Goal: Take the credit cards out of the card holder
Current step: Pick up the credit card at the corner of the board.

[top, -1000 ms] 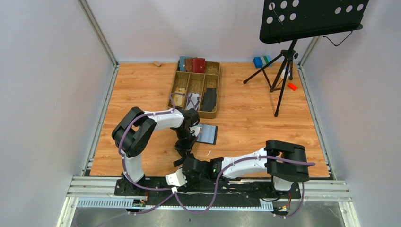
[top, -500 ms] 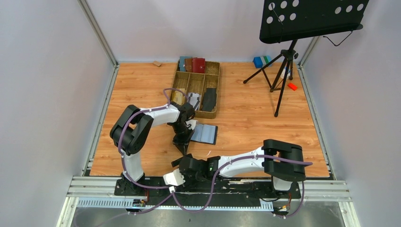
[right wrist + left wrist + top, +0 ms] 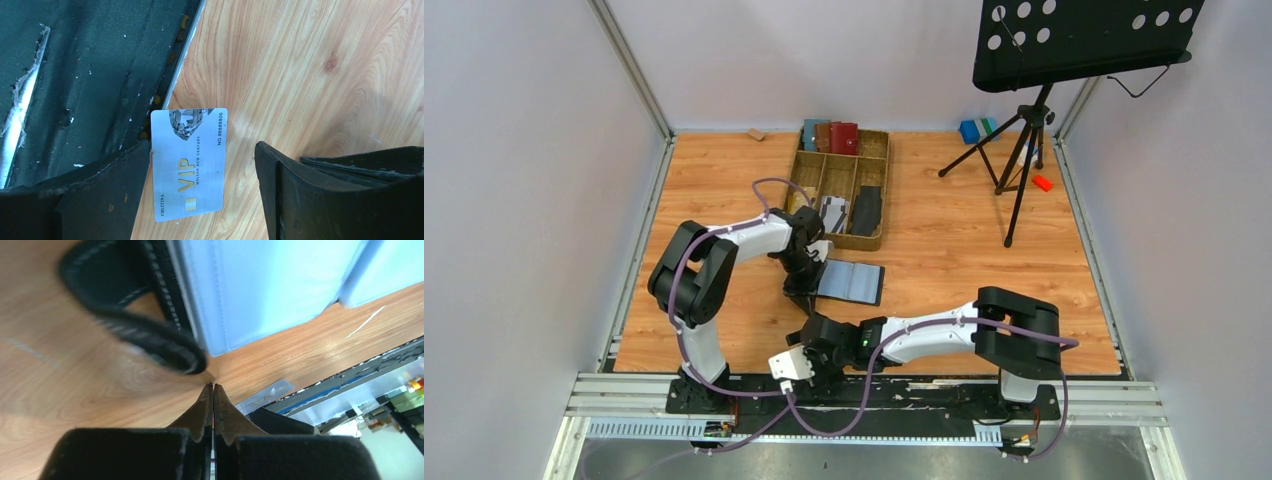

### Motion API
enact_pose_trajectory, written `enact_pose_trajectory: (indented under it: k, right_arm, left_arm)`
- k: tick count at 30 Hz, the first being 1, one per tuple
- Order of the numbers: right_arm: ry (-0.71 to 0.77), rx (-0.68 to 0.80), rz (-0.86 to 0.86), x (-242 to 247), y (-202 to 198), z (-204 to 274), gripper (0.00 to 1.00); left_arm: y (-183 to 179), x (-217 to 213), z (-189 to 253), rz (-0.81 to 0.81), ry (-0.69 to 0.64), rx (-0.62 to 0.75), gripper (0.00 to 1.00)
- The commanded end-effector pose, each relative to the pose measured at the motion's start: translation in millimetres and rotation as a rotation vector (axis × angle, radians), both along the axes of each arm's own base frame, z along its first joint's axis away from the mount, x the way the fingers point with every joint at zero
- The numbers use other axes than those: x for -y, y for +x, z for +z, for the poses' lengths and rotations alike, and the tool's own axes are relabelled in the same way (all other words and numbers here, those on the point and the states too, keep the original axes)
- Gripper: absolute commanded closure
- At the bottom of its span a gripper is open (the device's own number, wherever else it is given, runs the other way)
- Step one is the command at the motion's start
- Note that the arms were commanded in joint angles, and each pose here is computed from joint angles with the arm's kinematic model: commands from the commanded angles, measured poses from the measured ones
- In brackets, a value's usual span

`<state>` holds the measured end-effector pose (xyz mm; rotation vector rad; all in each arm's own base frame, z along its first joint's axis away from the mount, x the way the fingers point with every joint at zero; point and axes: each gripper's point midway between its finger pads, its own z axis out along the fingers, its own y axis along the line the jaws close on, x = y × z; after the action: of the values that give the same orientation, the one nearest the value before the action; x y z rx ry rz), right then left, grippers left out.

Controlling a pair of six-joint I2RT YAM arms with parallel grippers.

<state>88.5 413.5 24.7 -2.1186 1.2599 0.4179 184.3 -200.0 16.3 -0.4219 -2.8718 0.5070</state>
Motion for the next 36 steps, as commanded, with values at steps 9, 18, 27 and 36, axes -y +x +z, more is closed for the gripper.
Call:
enact_pose_trajectory:
  k: [9,18,27,36]
  right_arm:
    - [-0.115,-0.135,-0.015,12,-2,-25,0.24]
    - [-0.198,-0.21,-0.014,19,-6,-35,0.27]
    - [-0.269,-0.244,-0.031,19,-7,-46,0.33]
    - [-0.329,-0.284,-0.044,21,-12,-56,0.41]
  left_arm:
    - [37,-10,38,0.131,-0.088,0.159,1.0]
    - [23,-26,31,0.127,-0.05,0.12,1.0]
    - [26,-53,32,0.201,-0.027,0.124,1.0]
    - [14,-61,29,0.216,-0.029,0.109,1.0]
